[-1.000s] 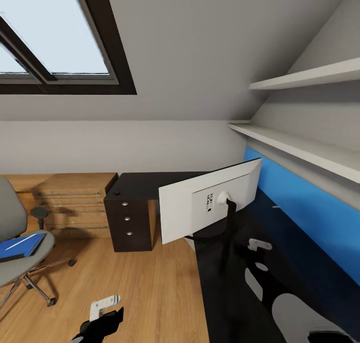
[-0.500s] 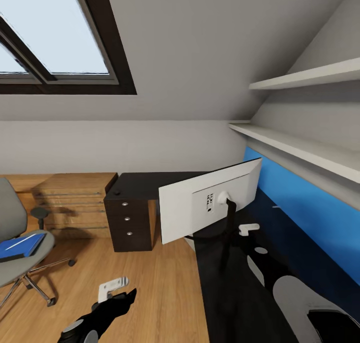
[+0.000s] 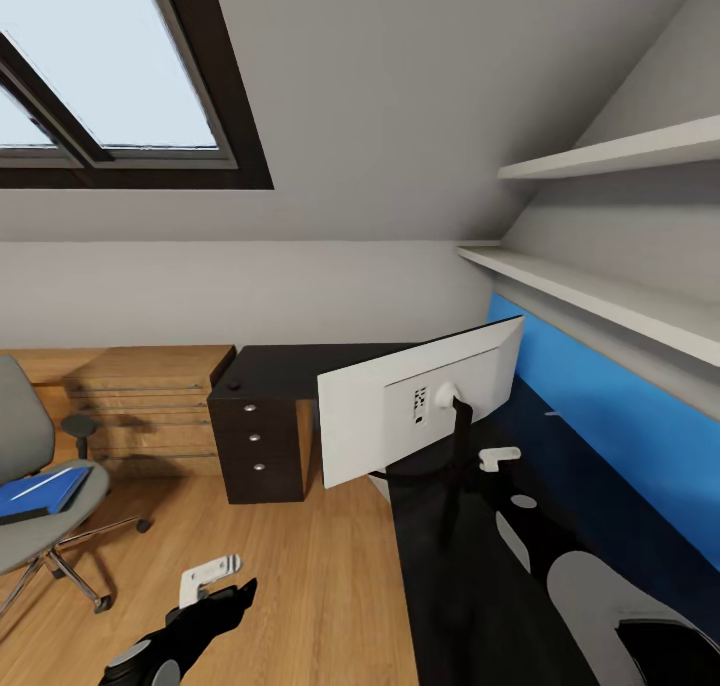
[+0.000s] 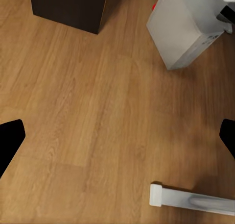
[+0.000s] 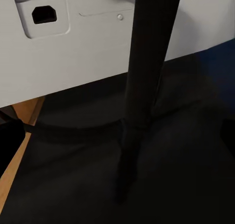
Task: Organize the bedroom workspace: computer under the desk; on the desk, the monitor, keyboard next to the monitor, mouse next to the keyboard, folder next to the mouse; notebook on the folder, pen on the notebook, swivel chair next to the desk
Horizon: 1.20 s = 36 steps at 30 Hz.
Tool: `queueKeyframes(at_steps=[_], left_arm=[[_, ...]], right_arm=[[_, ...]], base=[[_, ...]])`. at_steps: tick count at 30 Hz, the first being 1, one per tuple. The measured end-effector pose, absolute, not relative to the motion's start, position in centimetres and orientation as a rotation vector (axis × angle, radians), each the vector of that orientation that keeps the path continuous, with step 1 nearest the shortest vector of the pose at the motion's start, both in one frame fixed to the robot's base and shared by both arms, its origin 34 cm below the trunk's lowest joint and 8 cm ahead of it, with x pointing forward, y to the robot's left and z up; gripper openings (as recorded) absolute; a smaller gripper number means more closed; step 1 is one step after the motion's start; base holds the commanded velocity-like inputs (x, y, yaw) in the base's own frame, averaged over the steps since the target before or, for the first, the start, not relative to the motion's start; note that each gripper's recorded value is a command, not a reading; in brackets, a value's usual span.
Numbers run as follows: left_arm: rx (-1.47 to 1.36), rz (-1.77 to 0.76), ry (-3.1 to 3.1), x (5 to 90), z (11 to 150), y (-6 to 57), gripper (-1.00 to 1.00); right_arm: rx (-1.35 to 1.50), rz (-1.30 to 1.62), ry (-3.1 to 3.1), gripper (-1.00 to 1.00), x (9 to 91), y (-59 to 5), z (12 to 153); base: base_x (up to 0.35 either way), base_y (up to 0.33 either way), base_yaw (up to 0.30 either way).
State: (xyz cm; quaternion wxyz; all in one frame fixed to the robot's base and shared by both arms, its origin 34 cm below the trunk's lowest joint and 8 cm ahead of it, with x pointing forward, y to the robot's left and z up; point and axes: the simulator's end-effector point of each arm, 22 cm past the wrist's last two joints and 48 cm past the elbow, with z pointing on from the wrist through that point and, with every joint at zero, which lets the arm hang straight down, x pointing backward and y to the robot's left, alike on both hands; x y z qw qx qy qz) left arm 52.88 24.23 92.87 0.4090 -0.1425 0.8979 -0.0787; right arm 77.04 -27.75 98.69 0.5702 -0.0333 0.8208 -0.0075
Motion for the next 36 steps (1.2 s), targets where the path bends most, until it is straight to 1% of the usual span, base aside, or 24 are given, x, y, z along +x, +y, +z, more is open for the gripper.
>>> queueKeyframes(at_steps=[5, 11, 15, 16, 17, 30, 36], left_arm=[[-0.362, -0.195, 2.261, 52.9, 92.9, 24.4, 1.00], [-0.379, -0.186, 2.257, 52.9, 92.9, 25.1, 1.00], [-0.393, -0.179, 2.253, 52.9, 92.9, 25.6, 1.00], [-0.428, -0.160, 2.246, 52.8, 92.9, 27.0, 1.00], [-0.433, -0.160, 2.244, 52.8, 93.0, 27.2, 1.00], [-0.446, -0.154, 2.237, 52.8, 93.1, 27.7, 1.00], [-0.447, -0.152, 2.237, 52.8, 93.1, 27.8, 1.00]], right_arm=[[-0.079, -0.017, 1.926, 1.00, 77.0, -27.7, 98.7], [-0.079, -0.017, 1.927, 1.00, 77.0, -27.7, 98.6], [-0.080, -0.019, 1.928, 1.00, 77.0, -27.8, 98.6], [-0.080, -0.019, 1.929, 1.00, 77.0, -27.7, 98.5], [-0.080, -0.019, 1.930, 1.00, 76.9, -27.7, 98.5], [-0.085, -0.020, 1.920, 1.00, 76.5, -27.6, 97.8], [-0.087, -0.019, 1.920, 1.00, 76.5, -27.5, 97.8]], base=[[0.000, -0.024, 0.000], [0.000, -0.159, 0.000], [0.000, -0.019, 0.000], [0.000, -0.003, 0.000], [0.000, -0.002, 0.000], [0.000, 0.000, 0.000], [0.000, -0.216, 0.052]])
